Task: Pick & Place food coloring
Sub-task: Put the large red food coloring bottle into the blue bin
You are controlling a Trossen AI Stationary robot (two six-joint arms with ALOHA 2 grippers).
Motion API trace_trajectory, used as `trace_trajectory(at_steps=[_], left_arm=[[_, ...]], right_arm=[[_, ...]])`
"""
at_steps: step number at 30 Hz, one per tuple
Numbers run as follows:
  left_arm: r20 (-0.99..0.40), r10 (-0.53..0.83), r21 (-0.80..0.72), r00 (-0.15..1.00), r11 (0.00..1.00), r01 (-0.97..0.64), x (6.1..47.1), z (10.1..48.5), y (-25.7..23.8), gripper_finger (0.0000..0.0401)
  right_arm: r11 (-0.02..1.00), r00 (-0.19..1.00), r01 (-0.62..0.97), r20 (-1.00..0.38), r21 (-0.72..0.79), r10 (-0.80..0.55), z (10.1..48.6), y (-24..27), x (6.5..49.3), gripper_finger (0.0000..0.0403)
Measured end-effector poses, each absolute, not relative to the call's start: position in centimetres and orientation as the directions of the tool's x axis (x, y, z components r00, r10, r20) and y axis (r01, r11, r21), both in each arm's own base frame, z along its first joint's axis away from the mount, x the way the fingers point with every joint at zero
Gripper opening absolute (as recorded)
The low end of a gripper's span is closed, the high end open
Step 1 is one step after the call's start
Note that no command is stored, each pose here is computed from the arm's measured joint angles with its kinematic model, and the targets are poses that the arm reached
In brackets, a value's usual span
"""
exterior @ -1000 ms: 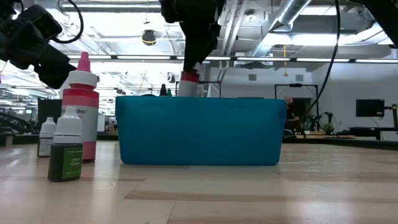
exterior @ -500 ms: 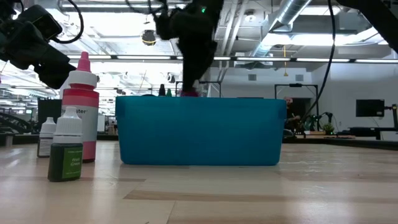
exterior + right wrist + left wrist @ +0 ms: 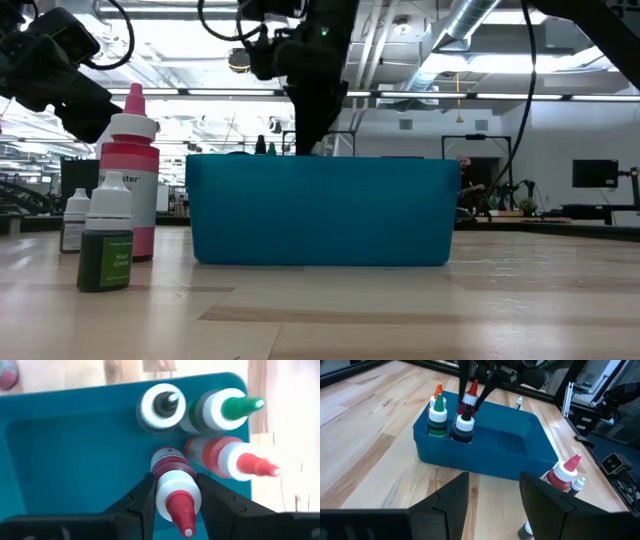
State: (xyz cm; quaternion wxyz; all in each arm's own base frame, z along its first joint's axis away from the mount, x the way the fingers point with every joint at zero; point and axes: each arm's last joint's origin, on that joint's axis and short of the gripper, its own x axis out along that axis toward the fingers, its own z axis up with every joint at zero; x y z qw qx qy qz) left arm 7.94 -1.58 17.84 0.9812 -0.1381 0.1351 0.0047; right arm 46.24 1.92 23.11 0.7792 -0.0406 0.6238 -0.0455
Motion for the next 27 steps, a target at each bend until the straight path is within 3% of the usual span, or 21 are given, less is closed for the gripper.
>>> trace_trajectory(at_steps=[27], left_arm=[[-0.265, -0.026, -0.275, 0.964, 0.96, -0.05, 7.9, 17.9, -1.6, 0.0167]], right_arm=[[0.992, 0.21, -0.016, -0.971, -0.123, -0.117, 21.8, 1.3, 46.8, 0.0124]])
